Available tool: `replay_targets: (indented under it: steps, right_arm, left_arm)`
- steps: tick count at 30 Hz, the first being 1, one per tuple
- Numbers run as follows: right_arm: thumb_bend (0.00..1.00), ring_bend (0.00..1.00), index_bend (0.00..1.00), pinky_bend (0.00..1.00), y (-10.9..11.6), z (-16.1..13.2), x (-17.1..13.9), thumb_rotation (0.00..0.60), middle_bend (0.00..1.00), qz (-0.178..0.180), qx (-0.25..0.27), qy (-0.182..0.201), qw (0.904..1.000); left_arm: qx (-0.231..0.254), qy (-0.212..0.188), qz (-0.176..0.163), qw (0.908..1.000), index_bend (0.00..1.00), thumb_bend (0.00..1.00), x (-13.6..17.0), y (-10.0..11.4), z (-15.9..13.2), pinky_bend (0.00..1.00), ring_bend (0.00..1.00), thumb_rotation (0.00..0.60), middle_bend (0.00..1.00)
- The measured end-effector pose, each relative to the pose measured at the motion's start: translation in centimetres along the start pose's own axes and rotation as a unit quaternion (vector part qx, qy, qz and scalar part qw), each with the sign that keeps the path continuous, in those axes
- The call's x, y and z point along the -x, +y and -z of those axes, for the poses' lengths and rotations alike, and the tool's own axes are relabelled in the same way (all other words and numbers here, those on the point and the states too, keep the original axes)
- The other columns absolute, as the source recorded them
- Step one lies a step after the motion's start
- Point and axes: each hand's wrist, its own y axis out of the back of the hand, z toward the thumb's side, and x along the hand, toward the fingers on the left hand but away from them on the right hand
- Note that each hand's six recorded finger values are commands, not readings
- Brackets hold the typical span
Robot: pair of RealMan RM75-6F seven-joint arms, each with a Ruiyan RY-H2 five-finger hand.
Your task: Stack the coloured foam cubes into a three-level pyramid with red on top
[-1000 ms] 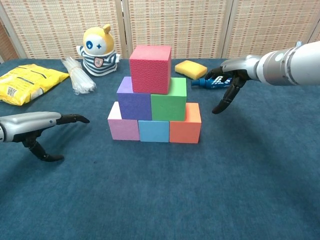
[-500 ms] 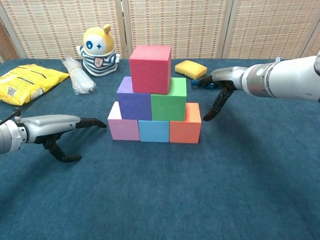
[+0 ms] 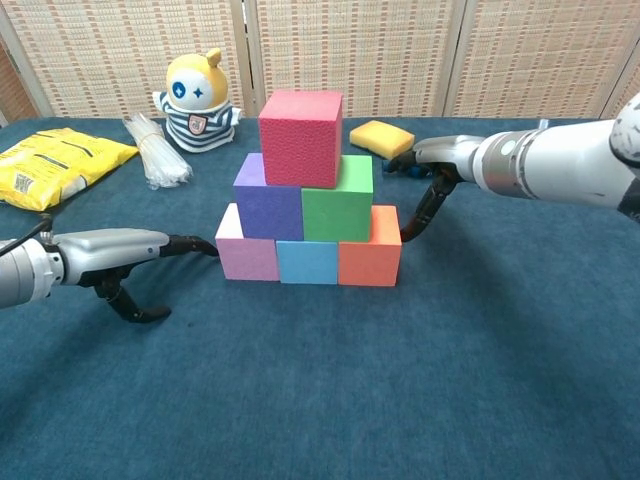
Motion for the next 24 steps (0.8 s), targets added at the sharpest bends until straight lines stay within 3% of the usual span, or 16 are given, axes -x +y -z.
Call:
replay_targets:
  steps: [14, 24]
  right_arm:
    - [0.25, 0.00, 0.00, 0.13, -0.3, -0.2, 0.2, 0.600, 0.09, -0.003, -0.002, 0.000, 1.0000]
    - [0.25, 0.00, 0.00, 0.13, 0.6, 1.2, -0.6, 0.600, 0.09, 0.002, -0.023, -0.014, 0.9996]
  left_arm:
    - [-0.005, -0.004, 0.005, 1.0000, 0.03, 0.34, -0.5, 0.1, -0.5, 0.03, 0.00, 0.600, 0.00]
    - [0.006, 0.009, -0.002, 0.9999, 0.03, 0.33, 0.5, 0.9, 0.7, 0.03, 0.00, 0.600, 0.00]
